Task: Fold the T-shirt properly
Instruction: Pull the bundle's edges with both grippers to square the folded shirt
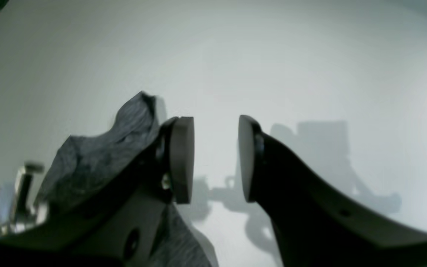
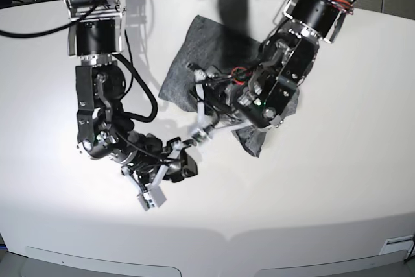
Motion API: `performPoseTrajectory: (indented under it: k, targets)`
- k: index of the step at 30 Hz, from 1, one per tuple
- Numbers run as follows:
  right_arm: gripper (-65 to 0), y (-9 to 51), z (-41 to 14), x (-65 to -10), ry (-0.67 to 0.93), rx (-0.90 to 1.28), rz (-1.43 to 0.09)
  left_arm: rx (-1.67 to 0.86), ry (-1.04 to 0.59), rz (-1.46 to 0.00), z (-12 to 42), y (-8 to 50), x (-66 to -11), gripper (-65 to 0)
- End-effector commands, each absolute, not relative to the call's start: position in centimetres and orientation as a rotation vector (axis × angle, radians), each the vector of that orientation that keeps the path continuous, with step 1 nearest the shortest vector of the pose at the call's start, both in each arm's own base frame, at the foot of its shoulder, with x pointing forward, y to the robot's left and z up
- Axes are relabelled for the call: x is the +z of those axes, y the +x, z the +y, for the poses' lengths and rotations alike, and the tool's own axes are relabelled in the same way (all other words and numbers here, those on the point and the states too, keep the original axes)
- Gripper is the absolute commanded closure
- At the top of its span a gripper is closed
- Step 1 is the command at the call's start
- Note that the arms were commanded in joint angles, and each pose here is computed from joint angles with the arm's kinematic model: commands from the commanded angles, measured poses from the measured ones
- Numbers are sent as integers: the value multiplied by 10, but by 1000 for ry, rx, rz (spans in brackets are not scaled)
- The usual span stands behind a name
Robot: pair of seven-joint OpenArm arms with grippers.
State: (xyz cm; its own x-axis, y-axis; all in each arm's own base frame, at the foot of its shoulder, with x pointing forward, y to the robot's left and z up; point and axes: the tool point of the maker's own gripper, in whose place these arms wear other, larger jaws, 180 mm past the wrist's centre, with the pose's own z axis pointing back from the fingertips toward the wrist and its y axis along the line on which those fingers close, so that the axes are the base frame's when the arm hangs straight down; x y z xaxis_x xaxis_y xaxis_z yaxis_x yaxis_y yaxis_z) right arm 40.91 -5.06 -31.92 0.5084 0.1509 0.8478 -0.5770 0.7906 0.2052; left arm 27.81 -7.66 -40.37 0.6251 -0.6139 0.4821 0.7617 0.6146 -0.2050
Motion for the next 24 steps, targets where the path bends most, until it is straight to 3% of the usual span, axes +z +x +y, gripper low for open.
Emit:
performPoseTrajectory:
  k: [1,7,16,24]
  targets:
    - [-206,425,-57,-290,506,460,-1032,-833,-442,-419,-85,285,-390,-260]
    - [-206,442,-86,-267,489,377,-1105,-857,-450,-444,-88,287,-380,-260]
    - [-206,438,-106,-279,428,392,-1042,-881,-476,-653,-102,296,-317,-260]
    - [-206,394,-115,-338,363,498,-851,-831,-401,-508,-79,263,-353,-260]
